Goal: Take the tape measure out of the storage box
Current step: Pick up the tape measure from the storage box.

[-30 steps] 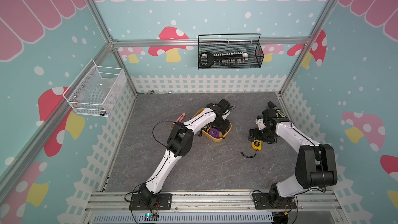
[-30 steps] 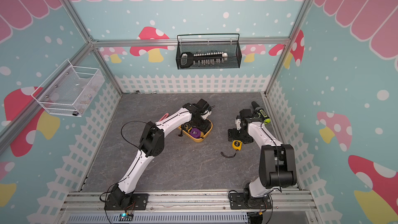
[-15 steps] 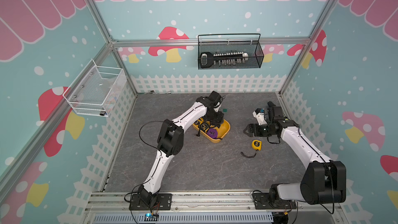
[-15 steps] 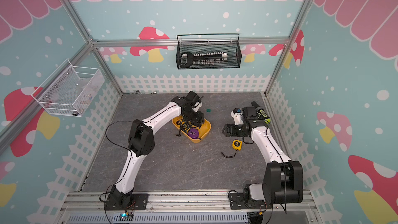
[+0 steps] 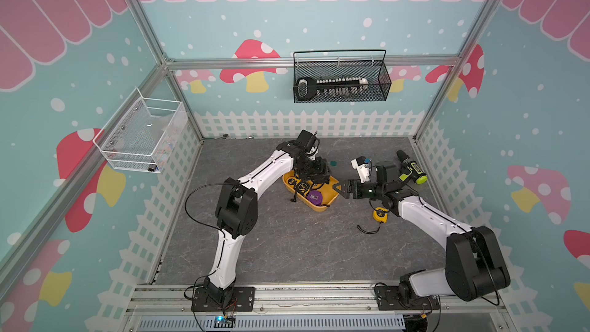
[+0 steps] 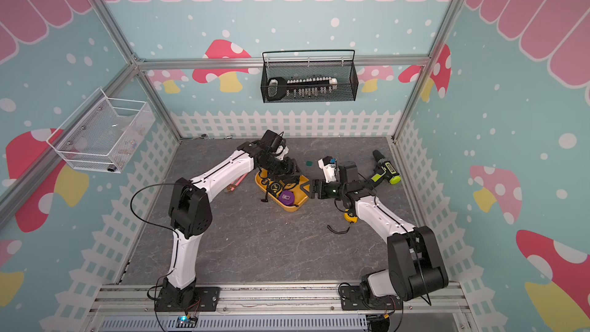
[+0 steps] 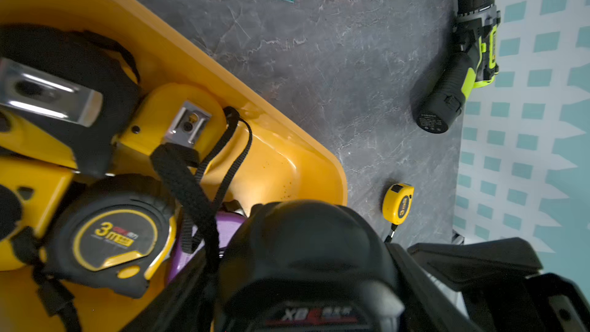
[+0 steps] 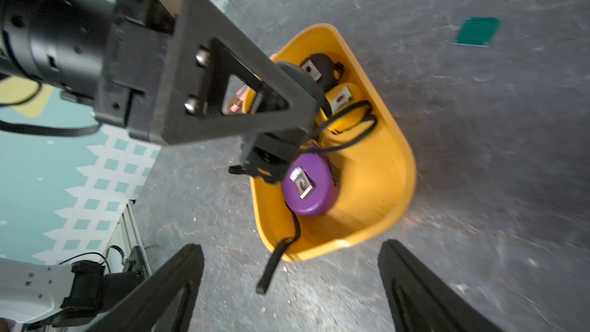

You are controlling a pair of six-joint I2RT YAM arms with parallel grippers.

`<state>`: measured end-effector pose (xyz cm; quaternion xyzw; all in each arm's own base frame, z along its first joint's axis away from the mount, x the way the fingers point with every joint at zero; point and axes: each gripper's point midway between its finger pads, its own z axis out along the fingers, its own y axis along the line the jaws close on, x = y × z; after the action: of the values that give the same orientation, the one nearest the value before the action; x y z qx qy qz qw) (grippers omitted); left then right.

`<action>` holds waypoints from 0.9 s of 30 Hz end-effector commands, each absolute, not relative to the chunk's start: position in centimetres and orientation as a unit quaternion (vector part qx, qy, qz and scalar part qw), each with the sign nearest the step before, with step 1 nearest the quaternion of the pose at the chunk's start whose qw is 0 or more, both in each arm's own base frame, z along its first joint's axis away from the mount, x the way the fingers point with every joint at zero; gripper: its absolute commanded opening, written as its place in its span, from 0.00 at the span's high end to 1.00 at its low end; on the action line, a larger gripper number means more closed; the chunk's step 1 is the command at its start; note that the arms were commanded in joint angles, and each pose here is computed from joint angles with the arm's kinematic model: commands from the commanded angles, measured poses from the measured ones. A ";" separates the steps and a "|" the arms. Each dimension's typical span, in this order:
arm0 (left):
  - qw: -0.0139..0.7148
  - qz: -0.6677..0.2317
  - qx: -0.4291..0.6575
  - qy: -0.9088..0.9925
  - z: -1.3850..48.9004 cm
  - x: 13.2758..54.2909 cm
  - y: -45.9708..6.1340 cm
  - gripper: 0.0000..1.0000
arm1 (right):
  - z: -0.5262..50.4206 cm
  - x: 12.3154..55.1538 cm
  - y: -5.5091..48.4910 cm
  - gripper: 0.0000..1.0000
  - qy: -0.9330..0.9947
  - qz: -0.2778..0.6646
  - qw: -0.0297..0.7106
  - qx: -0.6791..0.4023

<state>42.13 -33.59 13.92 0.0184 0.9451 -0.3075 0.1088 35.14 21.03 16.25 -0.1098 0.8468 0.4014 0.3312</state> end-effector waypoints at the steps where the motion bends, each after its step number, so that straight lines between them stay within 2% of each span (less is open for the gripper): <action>1: 0.138 -0.375 0.005 0.917 18.6 42.6 -34.9 0.62 | 18.2 37.4 22.7 0.10 0.817 0.441 0.362 -0.089; 10: 0.136 -0.394 0.003 0.909 19.6 41.8 -35.4 0.62 | 17.7 39.5 23.6 0.22 0.801 0.466 0.373 -0.043; 16: 0.133 -0.395 0.003 0.909 19.3 41.5 -35.6 0.61 | 17.7 40.7 24.5 0.40 0.784 0.495 0.374 -0.022; 19: 0.128 -0.396 0.004 0.909 19.1 41.4 -35.8 0.60 | 17.4 41.0 24.8 0.55 0.774 0.513 0.372 -0.008; 21: 0.127 -0.395 0.005 0.910 19.0 41.3 -35.8 0.59 | 17.4 41.0 24.8 0.61 0.769 0.517 0.376 -0.005; 22: 0.129 -0.394 0.006 0.910 19.0 41.3 -35.8 0.56 | 17.4 41.0 24.7 0.65 0.767 0.518 0.378 0.000; 24: 0.130 -0.391 0.008 0.911 18.9 41.3 -35.6 0.48 | 17.4 40.9 24.6 0.67 0.767 0.517 0.381 -0.001; 27: 0.147 -0.382 0.018 0.912 19.2 41.4 -35.1 0.26 | 17.2 40.5 24.2 0.69 0.774 0.506 0.380 -0.003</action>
<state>42.87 -34.19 15.97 -0.0195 0.9253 -0.3547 0.1331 39.96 24.92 16.53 -0.0174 0.7802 0.5134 0.3568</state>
